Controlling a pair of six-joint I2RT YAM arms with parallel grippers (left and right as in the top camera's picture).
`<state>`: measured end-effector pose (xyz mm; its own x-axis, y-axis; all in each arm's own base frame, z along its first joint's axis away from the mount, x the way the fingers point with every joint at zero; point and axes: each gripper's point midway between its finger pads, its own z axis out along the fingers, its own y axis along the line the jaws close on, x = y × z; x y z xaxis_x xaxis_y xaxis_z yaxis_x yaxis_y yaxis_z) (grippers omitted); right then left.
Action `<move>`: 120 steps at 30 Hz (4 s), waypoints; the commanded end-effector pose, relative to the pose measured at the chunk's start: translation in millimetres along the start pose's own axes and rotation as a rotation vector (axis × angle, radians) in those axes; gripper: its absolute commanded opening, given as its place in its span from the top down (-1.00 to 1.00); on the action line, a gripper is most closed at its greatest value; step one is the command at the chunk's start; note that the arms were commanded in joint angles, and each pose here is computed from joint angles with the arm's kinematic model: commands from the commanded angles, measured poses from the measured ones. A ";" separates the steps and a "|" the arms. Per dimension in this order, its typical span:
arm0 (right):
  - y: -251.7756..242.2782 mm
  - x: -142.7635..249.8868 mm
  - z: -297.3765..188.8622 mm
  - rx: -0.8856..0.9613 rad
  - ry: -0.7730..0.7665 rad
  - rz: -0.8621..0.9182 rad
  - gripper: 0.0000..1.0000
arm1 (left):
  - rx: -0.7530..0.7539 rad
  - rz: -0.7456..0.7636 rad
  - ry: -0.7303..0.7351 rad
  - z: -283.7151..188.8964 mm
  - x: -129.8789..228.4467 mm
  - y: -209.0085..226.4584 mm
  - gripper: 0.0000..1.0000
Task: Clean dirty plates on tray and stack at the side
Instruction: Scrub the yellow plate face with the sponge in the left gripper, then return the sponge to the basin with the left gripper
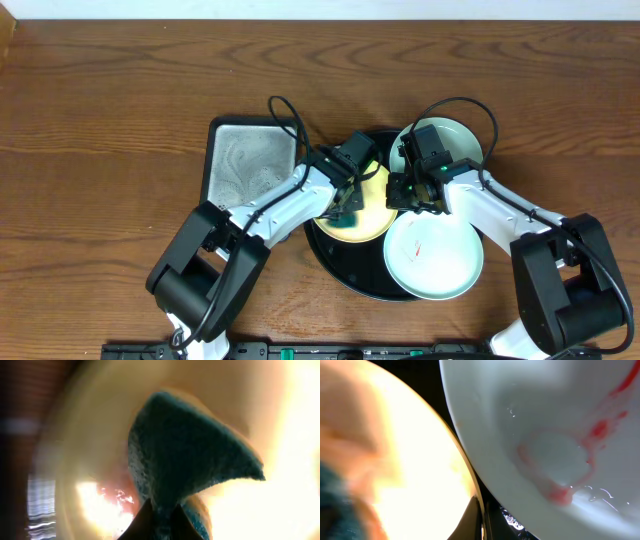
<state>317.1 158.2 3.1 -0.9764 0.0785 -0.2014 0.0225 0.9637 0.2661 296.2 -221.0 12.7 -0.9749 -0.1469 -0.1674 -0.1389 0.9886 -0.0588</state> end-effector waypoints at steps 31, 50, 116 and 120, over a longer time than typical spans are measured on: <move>-18.0 8.9 8.1 0.066 0.025 0.027 0.98 | 0.278 -0.041 0.170 26.3 18.3 -50.4 0.85; -19.5 14.8 7.8 0.070 0.051 -0.004 0.98 | -0.086 0.049 -0.191 -48.7 -65.9 31.4 0.85; 89.1 7.8 -224.2 0.785 -0.882 -0.828 0.98 | 0.190 -0.129 -0.314 -196.8 -18.7 153.5 -0.64; 89.1 7.8 -224.3 0.786 -0.882 -0.828 0.99 | 0.190 -0.129 -0.315 -197.0 -18.8 153.5 -0.64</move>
<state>265.0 190.4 226.9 -0.3380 -0.7152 -0.6117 -0.1183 0.6771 -0.7263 255.6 -59.9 193.5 -0.8533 -0.3026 -0.4246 -0.1995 0.9419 -0.2702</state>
